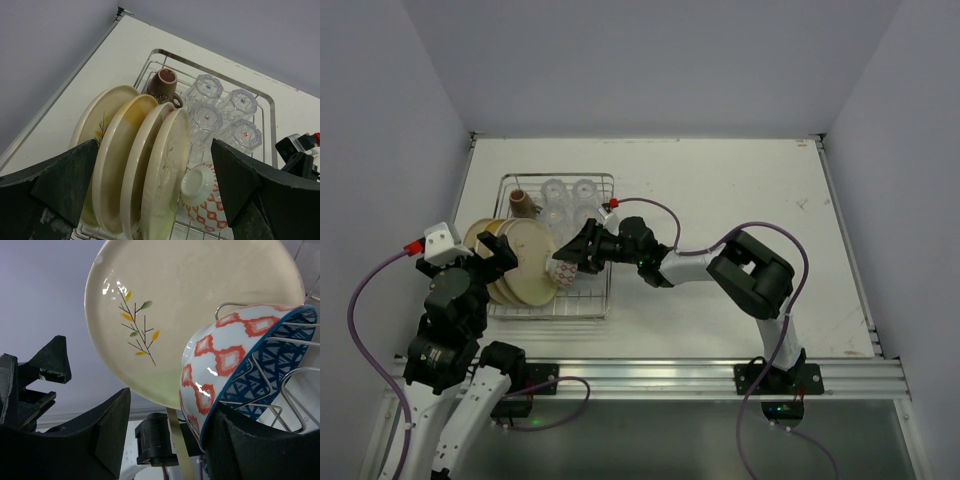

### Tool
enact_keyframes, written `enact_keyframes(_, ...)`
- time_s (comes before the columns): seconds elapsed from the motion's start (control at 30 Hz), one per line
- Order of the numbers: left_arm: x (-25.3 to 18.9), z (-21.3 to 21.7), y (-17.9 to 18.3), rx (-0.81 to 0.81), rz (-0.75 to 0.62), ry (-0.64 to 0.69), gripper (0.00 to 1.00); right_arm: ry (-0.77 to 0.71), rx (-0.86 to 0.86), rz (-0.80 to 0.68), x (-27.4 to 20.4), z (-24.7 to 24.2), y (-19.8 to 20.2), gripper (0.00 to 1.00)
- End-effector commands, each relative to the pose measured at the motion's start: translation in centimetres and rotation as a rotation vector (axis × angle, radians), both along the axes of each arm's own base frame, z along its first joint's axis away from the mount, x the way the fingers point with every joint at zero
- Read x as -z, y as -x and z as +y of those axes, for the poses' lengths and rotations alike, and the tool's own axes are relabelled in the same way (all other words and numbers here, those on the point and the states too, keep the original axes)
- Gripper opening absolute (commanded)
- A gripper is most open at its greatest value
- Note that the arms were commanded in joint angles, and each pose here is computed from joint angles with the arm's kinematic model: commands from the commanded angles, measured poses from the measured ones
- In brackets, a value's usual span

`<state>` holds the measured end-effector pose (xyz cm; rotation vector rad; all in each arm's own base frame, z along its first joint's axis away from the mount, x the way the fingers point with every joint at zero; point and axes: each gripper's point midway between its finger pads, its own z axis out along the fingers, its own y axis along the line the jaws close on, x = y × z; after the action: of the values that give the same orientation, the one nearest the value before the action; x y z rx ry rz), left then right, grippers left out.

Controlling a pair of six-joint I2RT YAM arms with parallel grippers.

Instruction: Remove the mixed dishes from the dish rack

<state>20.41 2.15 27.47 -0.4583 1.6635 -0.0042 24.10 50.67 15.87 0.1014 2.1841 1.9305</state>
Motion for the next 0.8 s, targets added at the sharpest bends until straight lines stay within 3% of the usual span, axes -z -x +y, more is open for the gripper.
enact_keyframes(0.0,-0.9,-0.5,-0.5,0.017,-0.04,0.016,1.0,-0.27,-0.085,-0.147,-9.6,0.0,2.1,0.57)
enact_keyframes(0.77,-0.9,-0.6,-0.5,0.024,-0.043,0.015,1.0,-0.332,-0.104,-0.177,-11.8,-0.5,2.6,0.55)
